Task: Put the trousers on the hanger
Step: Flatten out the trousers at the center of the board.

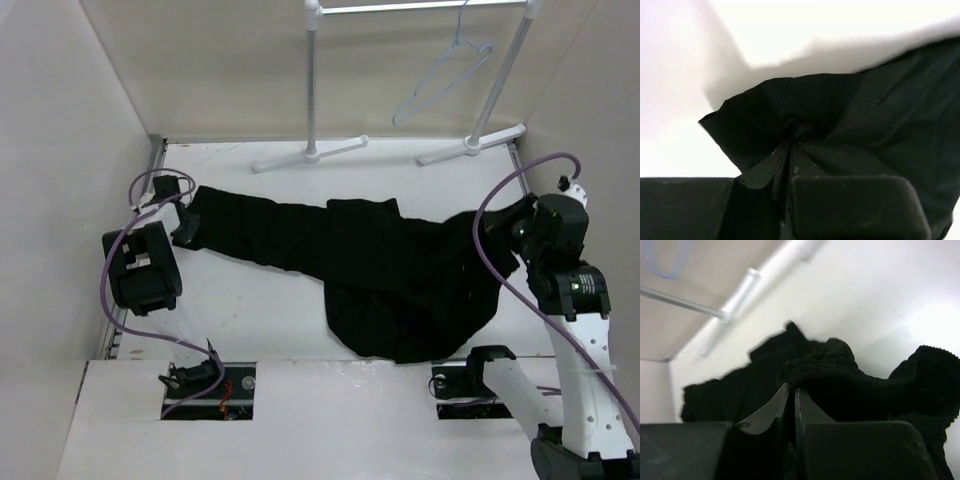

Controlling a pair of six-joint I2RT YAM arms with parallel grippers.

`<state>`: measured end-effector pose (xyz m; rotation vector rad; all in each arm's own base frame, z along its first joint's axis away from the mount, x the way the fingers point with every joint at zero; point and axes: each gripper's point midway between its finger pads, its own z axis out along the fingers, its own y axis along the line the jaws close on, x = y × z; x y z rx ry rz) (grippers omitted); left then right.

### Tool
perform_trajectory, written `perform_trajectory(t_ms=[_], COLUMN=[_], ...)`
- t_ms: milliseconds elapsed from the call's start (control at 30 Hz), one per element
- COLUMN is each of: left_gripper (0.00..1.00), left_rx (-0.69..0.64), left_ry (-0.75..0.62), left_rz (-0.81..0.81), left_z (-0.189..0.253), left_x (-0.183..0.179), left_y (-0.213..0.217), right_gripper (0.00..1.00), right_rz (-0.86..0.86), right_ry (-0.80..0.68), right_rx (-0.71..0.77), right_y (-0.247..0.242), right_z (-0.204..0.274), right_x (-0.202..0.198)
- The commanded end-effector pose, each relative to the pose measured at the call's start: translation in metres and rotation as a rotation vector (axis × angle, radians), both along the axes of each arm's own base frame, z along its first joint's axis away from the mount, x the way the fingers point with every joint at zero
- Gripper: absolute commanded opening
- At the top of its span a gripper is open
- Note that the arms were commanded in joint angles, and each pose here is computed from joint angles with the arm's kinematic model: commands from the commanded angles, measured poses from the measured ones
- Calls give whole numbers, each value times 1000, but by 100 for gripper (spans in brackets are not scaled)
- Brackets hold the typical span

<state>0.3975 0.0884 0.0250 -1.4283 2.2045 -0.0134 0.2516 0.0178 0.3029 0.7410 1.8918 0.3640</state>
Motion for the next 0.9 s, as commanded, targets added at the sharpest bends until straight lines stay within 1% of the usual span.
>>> perform_trajectory(t_ms=[0,67,133,200,300,400,467,500,533,600,633,667,700,733,767,833,867], left_gripper=[0,0,0,1,2,4,6,9,15,29,37,43,44,43,42,36,35], left_rx=[51,60,64,66,70,65,69,70,67,55,53,51,48,56,64,75,75], left_ry=[-55,-88,-150,-233,-322,-365,-359,-348,-332,-322,-328,-338,-352,-370,-386,-408,-414], left_rz=[191,279,312,298,219,166,156,158,163,166,166,167,171,172,161,112,78], left_z=[25,35,49,70,98,113,112,109,103,99,101,104,109,114,118,121,120], left_x=[-18,-29,-24,-5,35,64,68,66,61,51,44,36,27,19,11,-5,-11], left_y=[49,67,75,77,56,40,36,36,36,36,36,35,32,29,23,-4,-20], right_gripper=[2,2,2,1,1,2,8,12,20,46,56,63,67,69,70,69,67], right_rz=[86,76,2,-89,-167,-228,-255,-264,-270,-290,-294,-293,-285,-271,-256,-228,-213], right_ry=[-321,-368,-339,-266,-262,-232,-187,-163,-135,-108,-109,-117,-126,-134,-141,-143,-135], right_rx=[12,11,-3,19,44,62,65,77,85,92,90,82,76,78,76,70,68], right_y=[16,14,-6,-39,-79,-112,-129,-137,-140,-143,-143,-141,-135,-125,-113,-91,-78], right_z=[102,118,105,82,60,32,6,-7,-18,-27,-25,-20,-14,-8,-3,0,-3], right_x=[19,31,64,101,159,196,216,221,223,222,219,215,210,204,198,186,178])
